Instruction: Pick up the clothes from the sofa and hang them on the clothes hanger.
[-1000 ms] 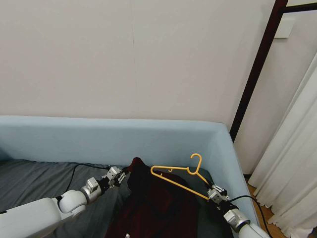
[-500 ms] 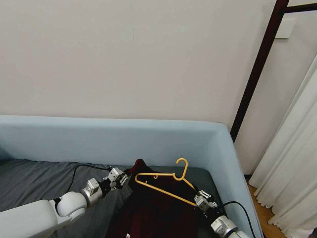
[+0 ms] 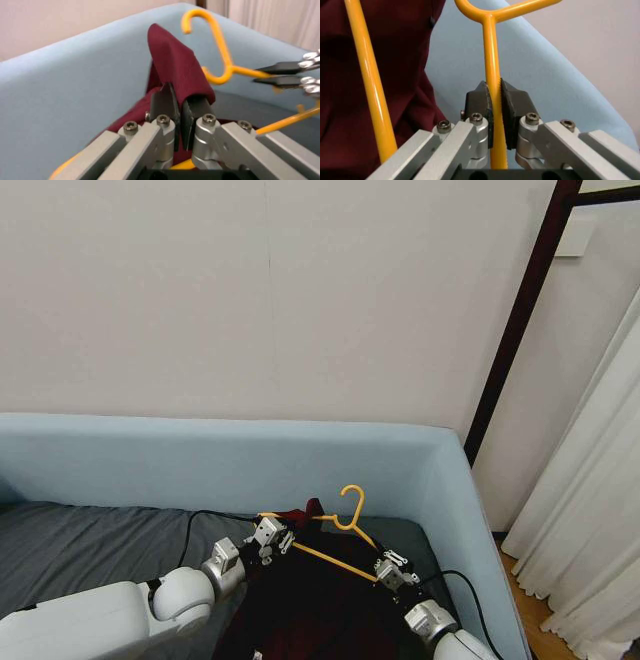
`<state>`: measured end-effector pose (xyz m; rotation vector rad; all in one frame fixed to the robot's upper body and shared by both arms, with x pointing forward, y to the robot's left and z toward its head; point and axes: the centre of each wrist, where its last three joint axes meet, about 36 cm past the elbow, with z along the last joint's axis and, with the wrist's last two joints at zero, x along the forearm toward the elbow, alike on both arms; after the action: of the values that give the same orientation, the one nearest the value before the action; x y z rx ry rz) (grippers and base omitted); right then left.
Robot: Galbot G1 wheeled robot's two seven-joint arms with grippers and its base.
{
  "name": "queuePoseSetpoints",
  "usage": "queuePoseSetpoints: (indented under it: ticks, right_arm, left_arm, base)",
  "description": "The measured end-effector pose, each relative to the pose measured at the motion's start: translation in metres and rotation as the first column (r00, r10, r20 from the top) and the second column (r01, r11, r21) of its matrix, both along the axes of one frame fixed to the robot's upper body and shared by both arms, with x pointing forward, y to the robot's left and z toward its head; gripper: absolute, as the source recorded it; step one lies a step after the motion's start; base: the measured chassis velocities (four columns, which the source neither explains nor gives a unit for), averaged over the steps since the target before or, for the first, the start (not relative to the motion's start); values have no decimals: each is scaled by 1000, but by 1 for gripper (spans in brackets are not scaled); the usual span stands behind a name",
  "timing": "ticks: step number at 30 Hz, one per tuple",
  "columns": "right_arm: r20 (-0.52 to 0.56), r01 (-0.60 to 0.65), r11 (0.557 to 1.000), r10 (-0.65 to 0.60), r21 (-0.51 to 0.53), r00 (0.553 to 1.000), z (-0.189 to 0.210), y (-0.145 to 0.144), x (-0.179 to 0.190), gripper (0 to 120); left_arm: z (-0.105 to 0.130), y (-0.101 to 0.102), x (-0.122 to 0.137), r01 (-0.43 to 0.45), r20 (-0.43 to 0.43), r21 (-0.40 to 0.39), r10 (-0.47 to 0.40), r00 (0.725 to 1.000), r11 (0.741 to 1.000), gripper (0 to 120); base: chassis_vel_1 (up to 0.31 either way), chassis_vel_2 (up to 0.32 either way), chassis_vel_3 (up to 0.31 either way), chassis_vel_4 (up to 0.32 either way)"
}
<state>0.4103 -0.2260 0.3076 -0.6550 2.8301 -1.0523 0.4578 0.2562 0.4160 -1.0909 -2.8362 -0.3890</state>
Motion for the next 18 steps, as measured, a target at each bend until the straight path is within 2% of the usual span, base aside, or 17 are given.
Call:
queuePoseSetpoints:
  ticks: [4, 18]
  right_arm:
    - [1, 6, 1000, -6, -20, 1000, -2, -22, -11, 4]
    - [-5, 111, 992, -112, -52, 994, 0, -52, -8, 4]
  left_arm:
    - [-3, 28, 9, -65, 30, 42, 64, 997, 997, 0]
    - [4, 36, 5, -70, 60, 50, 67, 996, 996, 0]
  base:
    - [0, 0, 0, 0]
    - [0, 0, 0, 0]
